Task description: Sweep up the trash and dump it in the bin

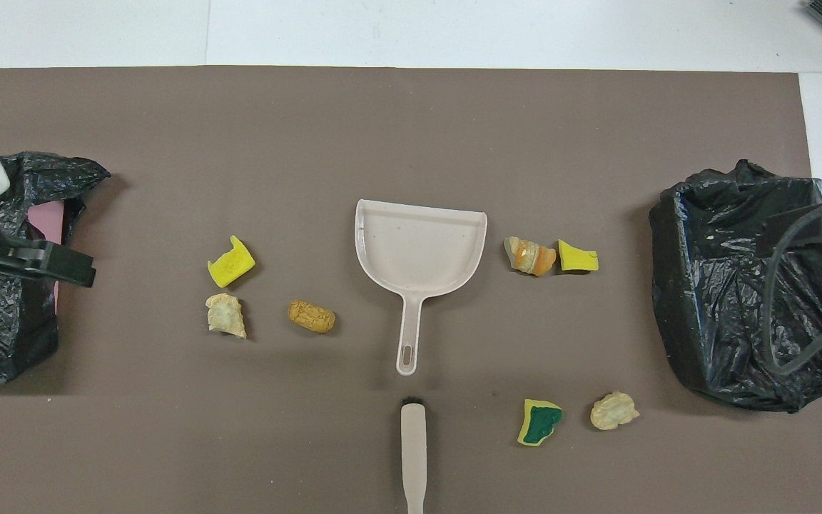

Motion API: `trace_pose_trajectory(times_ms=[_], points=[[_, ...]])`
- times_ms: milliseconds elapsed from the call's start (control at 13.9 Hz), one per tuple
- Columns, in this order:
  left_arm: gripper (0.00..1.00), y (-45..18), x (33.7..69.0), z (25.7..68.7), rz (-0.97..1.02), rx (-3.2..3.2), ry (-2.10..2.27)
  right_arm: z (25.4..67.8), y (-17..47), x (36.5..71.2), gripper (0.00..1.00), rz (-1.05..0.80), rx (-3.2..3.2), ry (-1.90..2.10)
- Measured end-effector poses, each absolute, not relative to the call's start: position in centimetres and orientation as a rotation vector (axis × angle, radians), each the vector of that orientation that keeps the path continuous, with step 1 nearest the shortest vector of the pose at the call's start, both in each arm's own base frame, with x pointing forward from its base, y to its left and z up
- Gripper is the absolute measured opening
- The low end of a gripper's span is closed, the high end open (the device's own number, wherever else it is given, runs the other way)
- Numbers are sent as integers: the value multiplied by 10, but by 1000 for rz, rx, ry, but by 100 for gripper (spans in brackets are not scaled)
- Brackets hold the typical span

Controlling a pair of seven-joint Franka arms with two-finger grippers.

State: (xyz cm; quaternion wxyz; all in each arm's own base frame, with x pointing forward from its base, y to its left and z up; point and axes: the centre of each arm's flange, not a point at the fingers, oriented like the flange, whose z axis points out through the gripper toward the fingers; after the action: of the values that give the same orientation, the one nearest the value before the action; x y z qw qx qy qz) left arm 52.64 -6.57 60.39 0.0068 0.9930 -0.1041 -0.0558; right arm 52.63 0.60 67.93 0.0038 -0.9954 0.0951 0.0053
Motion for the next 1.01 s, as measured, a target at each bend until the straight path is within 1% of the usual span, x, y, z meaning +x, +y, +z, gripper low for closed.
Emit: trace_pose_trajectory(times_ms=[216, 361, 577, 793, 1010], points=[[100, -113, 512, 568, -192, 3088, -394, 680, -3, 527, 100, 9, -3116, 325], [100, -154, 490, 541, -159, 3094, -386, 680, 0, 528, 100, -6, -3117, 316], [100, -216, 442, 500, -155, 3101, -406, 669, 17, 533, 100, -15, -3117, 298], [100, -262, 399, 460, -163, 3087, -443, 642, 63, 543, 100, -47, -3109, 321], [100, -304, 348, 420, -136, 3077, -457, 620, 98, 548, 100, -65, -3107, 277]])
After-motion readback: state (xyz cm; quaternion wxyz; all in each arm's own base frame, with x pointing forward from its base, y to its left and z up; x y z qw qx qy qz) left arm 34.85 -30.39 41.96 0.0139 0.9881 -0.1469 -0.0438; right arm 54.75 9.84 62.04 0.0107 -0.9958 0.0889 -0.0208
